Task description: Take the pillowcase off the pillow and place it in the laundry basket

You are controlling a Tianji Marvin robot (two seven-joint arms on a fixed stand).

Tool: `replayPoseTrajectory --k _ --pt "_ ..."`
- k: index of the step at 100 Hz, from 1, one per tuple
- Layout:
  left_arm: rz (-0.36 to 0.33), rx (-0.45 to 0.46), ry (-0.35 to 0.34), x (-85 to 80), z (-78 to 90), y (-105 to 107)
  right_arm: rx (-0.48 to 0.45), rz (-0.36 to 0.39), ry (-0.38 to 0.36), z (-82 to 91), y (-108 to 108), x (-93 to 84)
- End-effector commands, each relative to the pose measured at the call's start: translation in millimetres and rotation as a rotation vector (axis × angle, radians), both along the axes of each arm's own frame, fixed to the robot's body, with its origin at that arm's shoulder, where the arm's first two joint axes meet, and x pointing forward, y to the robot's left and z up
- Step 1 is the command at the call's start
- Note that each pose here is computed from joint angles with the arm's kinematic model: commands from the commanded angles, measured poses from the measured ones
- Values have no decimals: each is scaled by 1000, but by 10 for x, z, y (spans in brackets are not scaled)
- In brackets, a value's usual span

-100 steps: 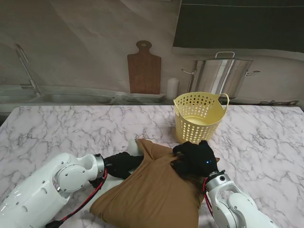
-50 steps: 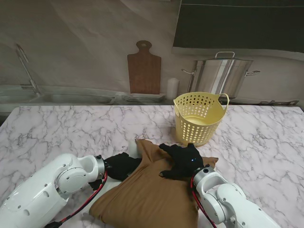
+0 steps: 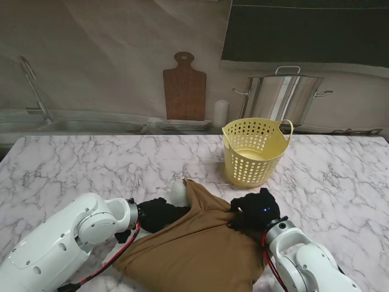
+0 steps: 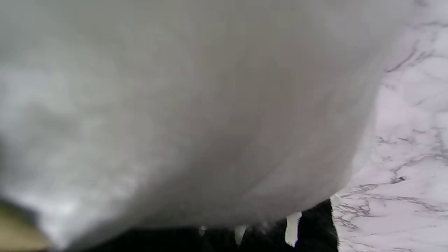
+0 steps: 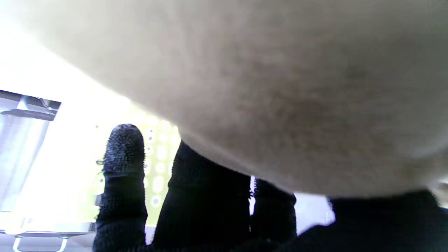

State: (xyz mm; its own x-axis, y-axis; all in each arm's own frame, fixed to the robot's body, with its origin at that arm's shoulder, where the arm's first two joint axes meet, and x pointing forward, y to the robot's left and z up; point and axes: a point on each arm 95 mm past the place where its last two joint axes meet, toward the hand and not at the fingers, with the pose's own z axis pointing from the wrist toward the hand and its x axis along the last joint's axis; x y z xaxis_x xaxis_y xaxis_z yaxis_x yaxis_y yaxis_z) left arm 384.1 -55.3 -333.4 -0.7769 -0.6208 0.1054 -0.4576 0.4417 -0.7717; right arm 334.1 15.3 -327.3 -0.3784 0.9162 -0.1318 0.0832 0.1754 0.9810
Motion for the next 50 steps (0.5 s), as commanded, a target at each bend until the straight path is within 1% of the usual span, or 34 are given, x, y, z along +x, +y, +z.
replayPoseTrajectory --k 1,19,32,50 --pt "35 146 112 -135 -408 303 -86 -44 47 -182 -289 -75" --pt "40 172 113 -129 -406 321 -142 -82 64 -220 -488 -174" --pt "43 185 116 -134 -398 333 -187 -107 91 -237 -592 -224" --pt "58 202 117 -131 -388 366 -233 -159 121 -262 -728 -276"
